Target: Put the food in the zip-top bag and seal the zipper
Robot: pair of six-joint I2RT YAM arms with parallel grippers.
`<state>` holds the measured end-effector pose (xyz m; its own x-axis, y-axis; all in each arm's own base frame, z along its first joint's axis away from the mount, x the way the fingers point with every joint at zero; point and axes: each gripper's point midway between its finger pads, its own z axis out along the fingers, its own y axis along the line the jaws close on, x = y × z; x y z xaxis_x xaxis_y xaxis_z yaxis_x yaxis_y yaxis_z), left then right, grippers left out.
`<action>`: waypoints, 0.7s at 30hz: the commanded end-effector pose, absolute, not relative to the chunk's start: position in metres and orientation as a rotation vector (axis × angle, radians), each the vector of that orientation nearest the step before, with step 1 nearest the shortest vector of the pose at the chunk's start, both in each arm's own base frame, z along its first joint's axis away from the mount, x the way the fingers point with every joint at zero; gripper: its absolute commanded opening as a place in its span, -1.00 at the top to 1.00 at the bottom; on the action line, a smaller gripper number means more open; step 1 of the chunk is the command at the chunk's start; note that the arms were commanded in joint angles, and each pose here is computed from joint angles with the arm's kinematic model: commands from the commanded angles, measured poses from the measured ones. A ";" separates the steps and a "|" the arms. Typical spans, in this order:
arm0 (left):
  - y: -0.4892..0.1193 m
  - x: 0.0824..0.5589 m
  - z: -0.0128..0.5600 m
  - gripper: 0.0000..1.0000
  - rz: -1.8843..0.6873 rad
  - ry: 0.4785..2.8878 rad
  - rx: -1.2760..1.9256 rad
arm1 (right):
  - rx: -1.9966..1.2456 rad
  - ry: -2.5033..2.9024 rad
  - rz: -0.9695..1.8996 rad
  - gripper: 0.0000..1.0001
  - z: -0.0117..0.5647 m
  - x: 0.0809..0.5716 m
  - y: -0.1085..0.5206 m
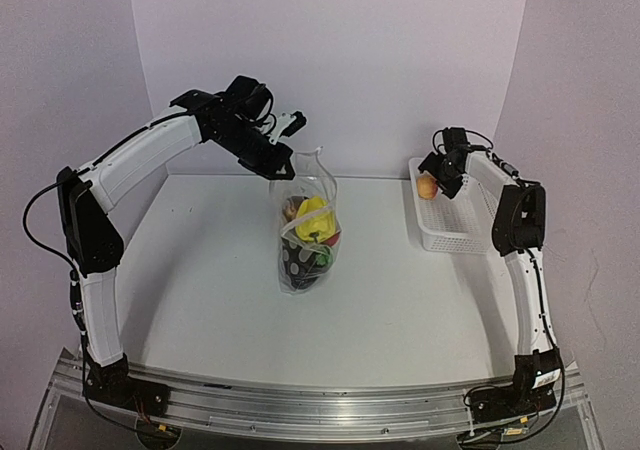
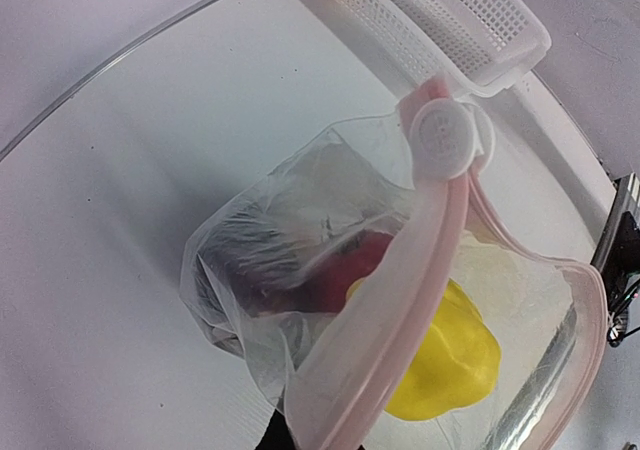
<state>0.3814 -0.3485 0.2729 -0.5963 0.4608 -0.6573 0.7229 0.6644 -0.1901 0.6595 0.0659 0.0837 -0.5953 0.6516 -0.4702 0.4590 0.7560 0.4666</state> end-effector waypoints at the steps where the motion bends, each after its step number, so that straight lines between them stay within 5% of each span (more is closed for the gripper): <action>1: -0.345 0.382 0.290 1.00 -0.579 2.260 0.909 | 0.846 2.300 0.375 -0.86 0.069 0.665 0.062; 8: -0.346 0.382 0.289 1.00 -0.589 2.261 0.912 | 0.812 2.345 0.315 -0.81 0.046 0.661 0.058; 21: -0.345 0.381 0.291 1.00 -0.606 2.259 0.908 | 0.663 2.368 0.237 -0.19 0.070 0.653 0.048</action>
